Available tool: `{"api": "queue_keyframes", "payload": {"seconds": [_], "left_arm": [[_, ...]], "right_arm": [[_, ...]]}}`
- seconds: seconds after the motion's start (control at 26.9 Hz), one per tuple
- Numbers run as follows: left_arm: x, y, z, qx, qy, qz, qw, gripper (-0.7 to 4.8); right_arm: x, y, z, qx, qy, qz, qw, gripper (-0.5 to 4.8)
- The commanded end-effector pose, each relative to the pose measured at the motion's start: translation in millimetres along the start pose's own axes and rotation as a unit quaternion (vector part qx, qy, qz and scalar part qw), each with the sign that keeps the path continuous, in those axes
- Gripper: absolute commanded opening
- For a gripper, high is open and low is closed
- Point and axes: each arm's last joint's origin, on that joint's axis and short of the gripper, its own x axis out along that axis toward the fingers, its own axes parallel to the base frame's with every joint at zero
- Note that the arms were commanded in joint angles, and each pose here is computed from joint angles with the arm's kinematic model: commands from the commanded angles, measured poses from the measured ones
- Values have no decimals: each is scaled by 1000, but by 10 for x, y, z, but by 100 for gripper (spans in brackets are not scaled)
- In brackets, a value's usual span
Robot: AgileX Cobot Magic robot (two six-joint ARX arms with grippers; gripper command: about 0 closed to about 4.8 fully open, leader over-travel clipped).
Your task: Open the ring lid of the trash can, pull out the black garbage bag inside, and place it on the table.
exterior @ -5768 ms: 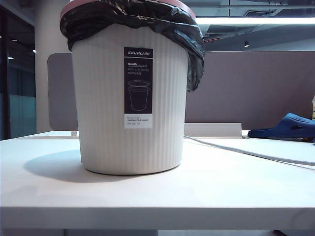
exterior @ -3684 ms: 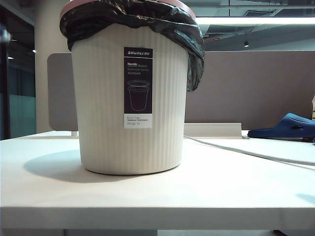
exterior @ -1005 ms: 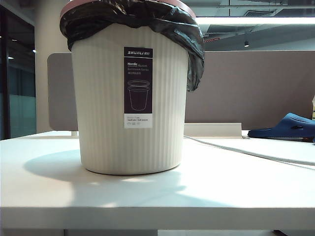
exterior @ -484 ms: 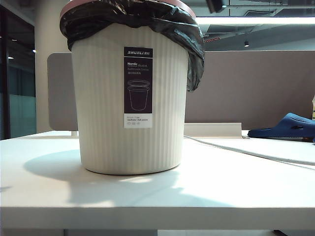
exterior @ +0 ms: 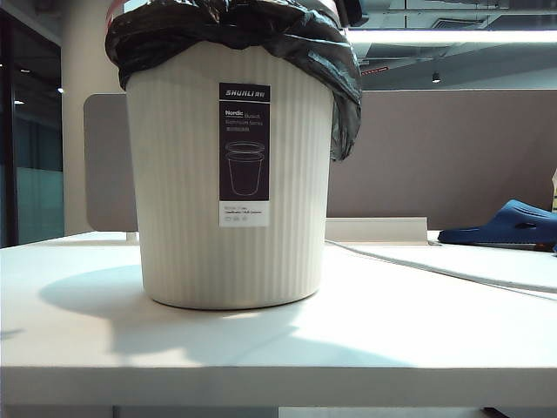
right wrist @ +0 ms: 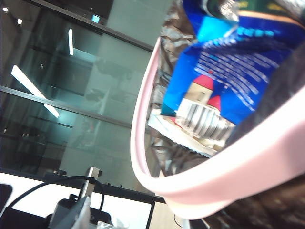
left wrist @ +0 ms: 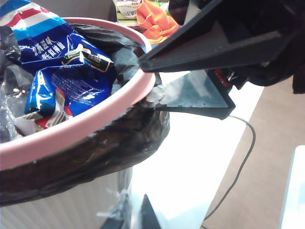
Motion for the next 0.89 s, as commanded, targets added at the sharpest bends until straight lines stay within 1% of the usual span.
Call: {"api": "queue_keyframes", "payload": {"seconds": [0.04,0.15,0.22,0.37,0.48,0.67,0.89], "left_arm": [[-1,2,14,23,-6,2,1000,30],[13,16,25,36,-11,4,999,24],[40,38,23,45,-9,4,999,-7],[116,98,34,50,-15,4,999,-6],[201,150,47,55,-23,1,998,-6],[359,183,56,64,-30,-11,997,-6],[465,197,111,85,-47,33,995,-6]], "right_arm": [[-8,60,21,-3,-8,22,1000,243],[-10,87,34,-4,-14,36,999,243],[-10,102,43,-5,-18,44,999,243],[-15,95,82,-3,-24,45,999,243],[-18,116,92,-1,-28,56,998,243],[-22,143,103,-1,-32,70,997,243],[-23,150,103,0,-25,76,997,243]]}}
